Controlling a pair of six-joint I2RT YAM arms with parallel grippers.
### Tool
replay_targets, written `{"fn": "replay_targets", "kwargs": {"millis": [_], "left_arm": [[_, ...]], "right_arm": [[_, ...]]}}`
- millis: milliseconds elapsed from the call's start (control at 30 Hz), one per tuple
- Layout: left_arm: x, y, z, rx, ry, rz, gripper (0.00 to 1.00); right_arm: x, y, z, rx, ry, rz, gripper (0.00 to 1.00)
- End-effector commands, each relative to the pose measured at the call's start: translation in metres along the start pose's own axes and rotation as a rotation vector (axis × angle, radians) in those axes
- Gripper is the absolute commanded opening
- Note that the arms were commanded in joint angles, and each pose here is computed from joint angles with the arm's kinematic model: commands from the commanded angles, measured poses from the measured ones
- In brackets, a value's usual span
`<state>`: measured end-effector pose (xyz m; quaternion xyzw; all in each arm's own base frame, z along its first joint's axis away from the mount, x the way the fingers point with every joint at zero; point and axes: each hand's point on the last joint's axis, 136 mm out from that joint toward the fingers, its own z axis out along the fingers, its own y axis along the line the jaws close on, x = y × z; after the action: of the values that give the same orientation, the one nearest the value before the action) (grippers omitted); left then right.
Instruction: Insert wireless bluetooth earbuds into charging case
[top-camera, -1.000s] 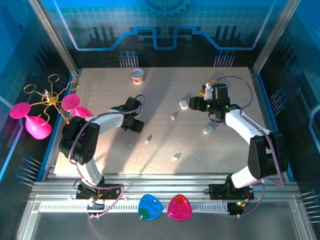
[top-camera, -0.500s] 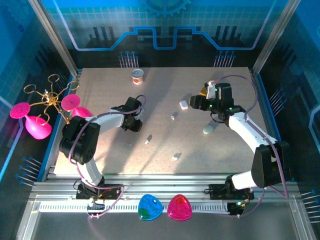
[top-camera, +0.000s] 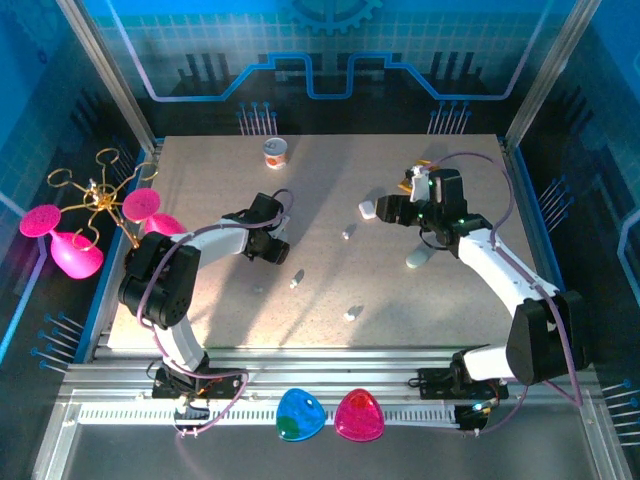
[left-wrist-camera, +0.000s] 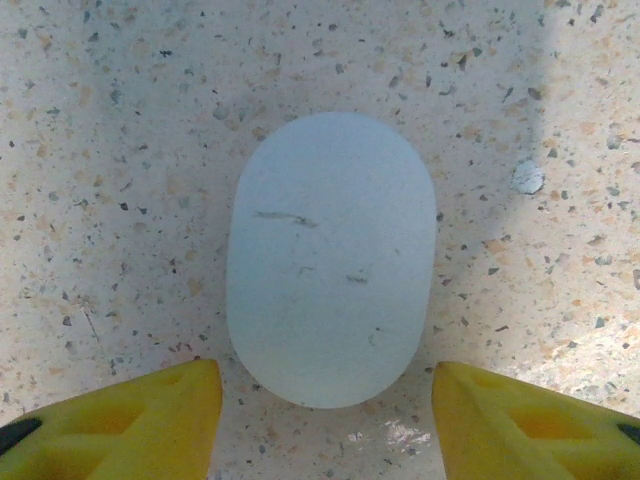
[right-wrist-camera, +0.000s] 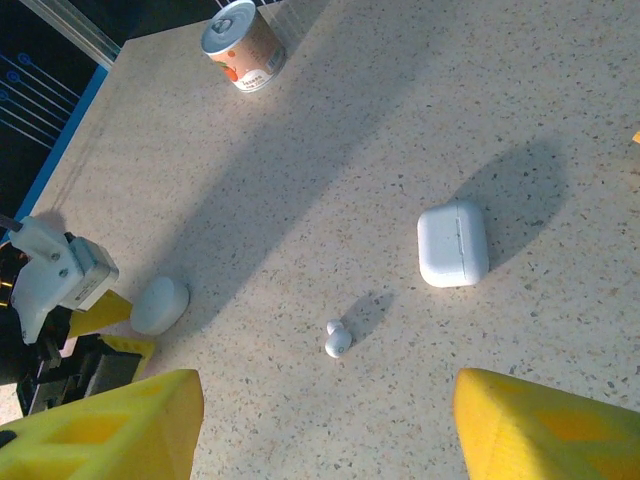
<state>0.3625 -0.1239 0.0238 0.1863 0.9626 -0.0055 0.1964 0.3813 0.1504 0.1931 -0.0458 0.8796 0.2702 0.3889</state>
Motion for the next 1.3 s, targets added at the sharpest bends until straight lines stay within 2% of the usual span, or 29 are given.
{"fn": "replay_targets", "kwargs": {"millis": [0, 133, 233, 567, 833, 1000, 1100, 1267], "left_arm": [[-0.008, 0.0, 0.005, 0.007, -0.005, 0.011, 0.58], [-0.012, -0.001, 0.008, 0.014, 0.001, 0.016, 0.55], [-0.013, -0.004, 0.01, 0.034, 0.016, 0.015, 0.45], [-0.016, -0.004, 0.006, 0.031, -0.008, 0.03, 0.24], [-0.047, -0.026, -0.041, 0.094, -0.252, 0.133, 0.24], [-0.067, -0.062, -0.076, 0.242, -0.443, 0.235, 0.2], [-0.068, -0.088, -0.091, 0.325, -0.533, 0.345, 0.19], [-0.069, -0.118, -0.119, 0.453, -0.666, 0.425, 0.19]], "right_arm": [[0.006, 0.01, -0.003, -0.031, 0.013, -0.013, 0.65], [0.007, 0.009, -0.003, -0.031, 0.015, -0.01, 0.65], [0.007, 0.009, -0.002, -0.028, 0.015, -0.008, 0.65], [0.009, 0.018, -0.002, -0.064, 0.029, 0.001, 0.65], [0.016, 0.042, -0.012, -0.156, 0.061, 0.034, 0.65], [0.021, 0.065, -0.02, -0.254, 0.097, 0.088, 0.65], [0.025, 0.083, -0.023, -0.333, 0.14, 0.128, 0.64], [0.037, 0.113, -0.024, -0.479, 0.224, 0.2, 0.65]]}}
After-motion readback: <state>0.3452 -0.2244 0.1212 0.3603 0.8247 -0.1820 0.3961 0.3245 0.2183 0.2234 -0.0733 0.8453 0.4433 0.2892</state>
